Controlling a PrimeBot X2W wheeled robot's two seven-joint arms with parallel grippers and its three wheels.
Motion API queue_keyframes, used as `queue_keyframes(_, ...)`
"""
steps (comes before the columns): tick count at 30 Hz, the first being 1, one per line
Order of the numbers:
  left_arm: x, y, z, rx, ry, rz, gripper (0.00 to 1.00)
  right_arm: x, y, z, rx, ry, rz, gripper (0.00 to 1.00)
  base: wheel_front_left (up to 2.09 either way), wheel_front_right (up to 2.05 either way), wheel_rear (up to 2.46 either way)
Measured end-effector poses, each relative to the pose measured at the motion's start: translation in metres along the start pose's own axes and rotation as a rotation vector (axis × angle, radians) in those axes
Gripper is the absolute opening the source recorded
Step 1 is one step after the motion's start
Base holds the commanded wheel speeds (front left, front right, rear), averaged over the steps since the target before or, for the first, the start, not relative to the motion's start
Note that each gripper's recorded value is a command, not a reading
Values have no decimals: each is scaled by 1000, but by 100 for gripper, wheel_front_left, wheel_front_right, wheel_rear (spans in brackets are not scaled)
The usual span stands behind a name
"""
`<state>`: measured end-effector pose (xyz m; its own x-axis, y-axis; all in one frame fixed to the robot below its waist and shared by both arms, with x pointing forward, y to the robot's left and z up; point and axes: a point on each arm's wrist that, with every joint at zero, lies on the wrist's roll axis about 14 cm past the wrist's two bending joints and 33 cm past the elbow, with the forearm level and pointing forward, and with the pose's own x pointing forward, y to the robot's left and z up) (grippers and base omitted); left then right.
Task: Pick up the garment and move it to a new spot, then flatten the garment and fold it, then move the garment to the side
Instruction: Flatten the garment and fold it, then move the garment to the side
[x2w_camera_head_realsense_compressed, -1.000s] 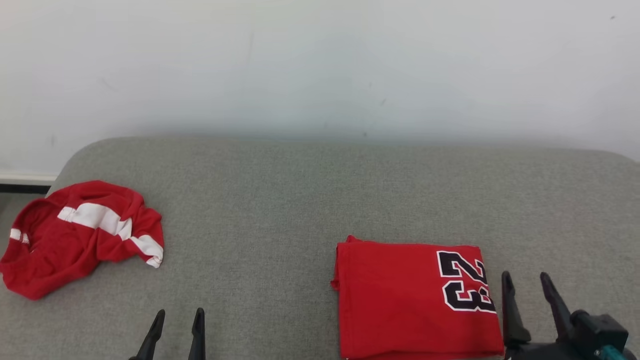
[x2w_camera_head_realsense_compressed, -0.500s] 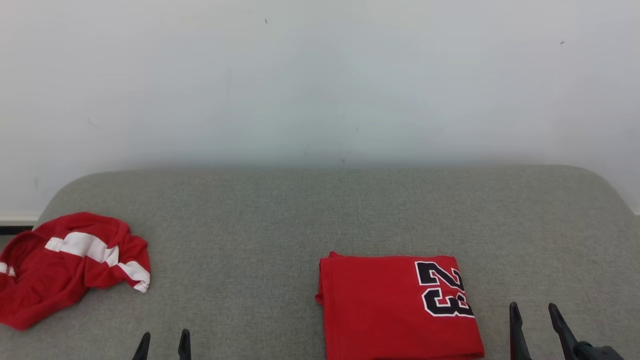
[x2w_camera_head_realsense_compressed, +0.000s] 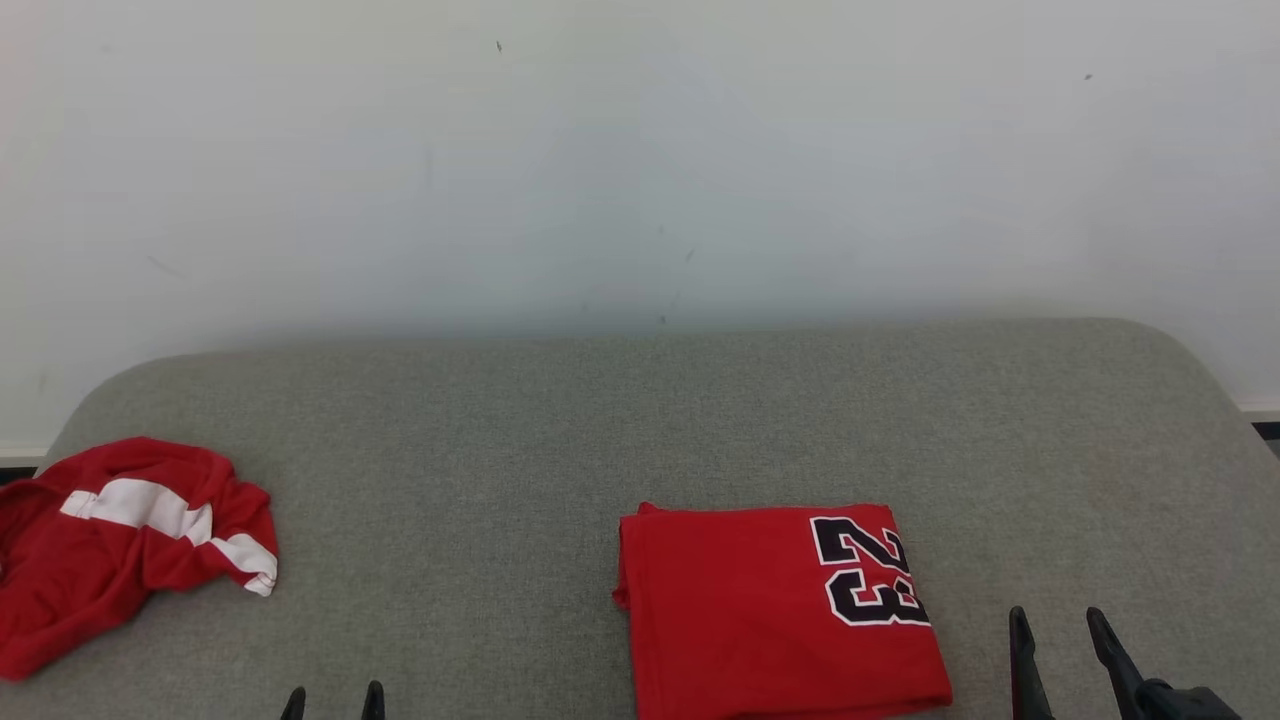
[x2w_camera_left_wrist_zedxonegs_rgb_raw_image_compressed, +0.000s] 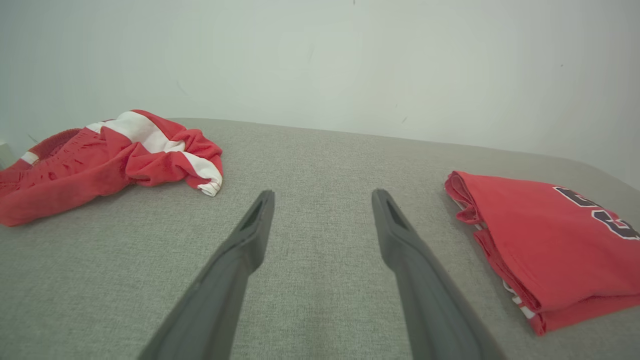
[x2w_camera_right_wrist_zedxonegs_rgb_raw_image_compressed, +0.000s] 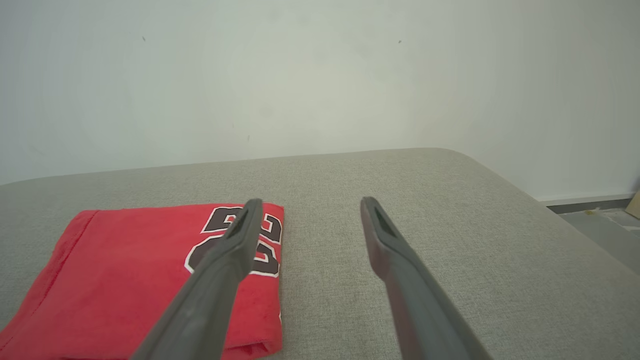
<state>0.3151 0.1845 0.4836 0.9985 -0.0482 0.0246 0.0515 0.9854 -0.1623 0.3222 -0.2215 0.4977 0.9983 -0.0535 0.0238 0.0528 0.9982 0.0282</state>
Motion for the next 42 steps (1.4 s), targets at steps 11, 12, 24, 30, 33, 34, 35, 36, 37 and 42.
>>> queue_keyframes(11, 1, -3, -6, -4, 16, -9, 100, 1, 0, -2, 19, 4, -2, 100, 0, 0, 0)
queue_keyframes(12, 1, -3, -6, -4, 17, -8, 100, 1, 0, -2, 20, 5, -3, 100, 0, 0, 0)
queue_keyframes(24, 4, 3, -8, 3, 27, 1, 100, 2, 0, -7, 28, 19, -4, 100, 0, 0, 0)
queue_keyframes(30, 5, 5, -9, 3, 30, 7, 100, 4, 0, -7, 26, 23, -5, 100, 0, 0, 0)
queue_keyframes(33, 5, 4, -8, 4, 29, 7, 100, 7, 4, -9, 10, 55, 10, 100, 0, 0, 0)
queue_keyframes(34, 5, 4, -8, 3, 28, 8, 100, 8, 7, -12, 6, 89, 18, 100, 0, 0, 0)
queue_keyframes(35, 5, 5, -8, 2, 27, 10, 100, 9, 11, -18, 17, 137, 29, 100, 0, 0, 0)
queue_keyframes(36, 6, 5, -8, 0, 26, 11, 100, 9, 14, -26, 40, 202, 35, 100, 0, 0, 0)
queue_keyframes(37, 6, 5, -8, 0, 26, 13, 100, 10, 17, -31, 40, 257, 46, 100, 0, 0, 0)
queue_keyframes(42, 9, 5, -10, 0, 33, 14, 100, 30, 40, -14, -14, 430, 115, 100, 0, 0, 0)
